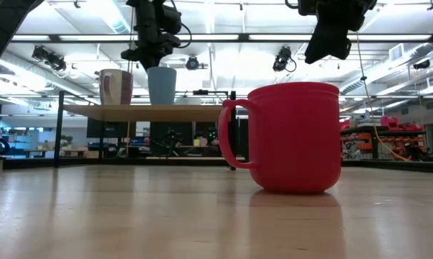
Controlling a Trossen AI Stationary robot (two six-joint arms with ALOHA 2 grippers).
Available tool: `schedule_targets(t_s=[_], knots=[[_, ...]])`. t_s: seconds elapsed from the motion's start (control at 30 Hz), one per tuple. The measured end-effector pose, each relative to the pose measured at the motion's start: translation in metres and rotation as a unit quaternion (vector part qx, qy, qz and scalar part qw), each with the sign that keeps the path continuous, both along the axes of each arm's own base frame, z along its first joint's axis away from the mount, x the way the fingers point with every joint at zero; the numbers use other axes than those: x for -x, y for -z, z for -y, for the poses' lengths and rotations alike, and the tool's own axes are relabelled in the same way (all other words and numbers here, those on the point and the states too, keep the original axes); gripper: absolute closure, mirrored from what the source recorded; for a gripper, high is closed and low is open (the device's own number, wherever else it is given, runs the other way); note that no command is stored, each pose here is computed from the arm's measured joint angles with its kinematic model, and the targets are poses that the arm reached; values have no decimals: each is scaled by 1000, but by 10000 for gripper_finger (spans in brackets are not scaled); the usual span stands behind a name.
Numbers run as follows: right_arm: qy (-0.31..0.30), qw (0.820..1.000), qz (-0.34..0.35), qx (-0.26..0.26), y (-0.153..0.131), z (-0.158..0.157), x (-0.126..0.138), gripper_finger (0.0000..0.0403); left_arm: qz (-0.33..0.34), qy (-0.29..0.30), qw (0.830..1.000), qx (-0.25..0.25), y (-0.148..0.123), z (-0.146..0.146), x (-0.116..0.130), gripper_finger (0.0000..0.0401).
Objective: Stack small to large cups/mugs on shelf
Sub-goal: Put the blue cup on the shelf
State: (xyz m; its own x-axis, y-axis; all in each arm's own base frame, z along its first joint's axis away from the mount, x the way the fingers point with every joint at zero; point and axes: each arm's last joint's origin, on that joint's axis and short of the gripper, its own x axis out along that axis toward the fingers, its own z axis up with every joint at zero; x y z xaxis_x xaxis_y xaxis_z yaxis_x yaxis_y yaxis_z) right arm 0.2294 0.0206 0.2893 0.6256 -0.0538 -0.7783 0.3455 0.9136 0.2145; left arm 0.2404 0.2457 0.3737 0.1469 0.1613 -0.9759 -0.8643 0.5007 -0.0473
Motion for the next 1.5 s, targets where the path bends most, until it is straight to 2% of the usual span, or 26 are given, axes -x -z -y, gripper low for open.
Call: schedule_targets(t_s=[0.27,0.47,0.73,1.5], knots=[[0,1000,0,0,0,0,0,320,-1,1,1000,-1,0,0,0,390],[0,1000,0,0,0,0,0,320,-1,2,1000,-1,0,0,0,367],[0,1000,0,0,0,0,0,320,-2,9,1000,-2,0,0,0,370],[0,1000,0,0,0,0,0,320,-4,17,1000,-4,0,-1,1,300]])
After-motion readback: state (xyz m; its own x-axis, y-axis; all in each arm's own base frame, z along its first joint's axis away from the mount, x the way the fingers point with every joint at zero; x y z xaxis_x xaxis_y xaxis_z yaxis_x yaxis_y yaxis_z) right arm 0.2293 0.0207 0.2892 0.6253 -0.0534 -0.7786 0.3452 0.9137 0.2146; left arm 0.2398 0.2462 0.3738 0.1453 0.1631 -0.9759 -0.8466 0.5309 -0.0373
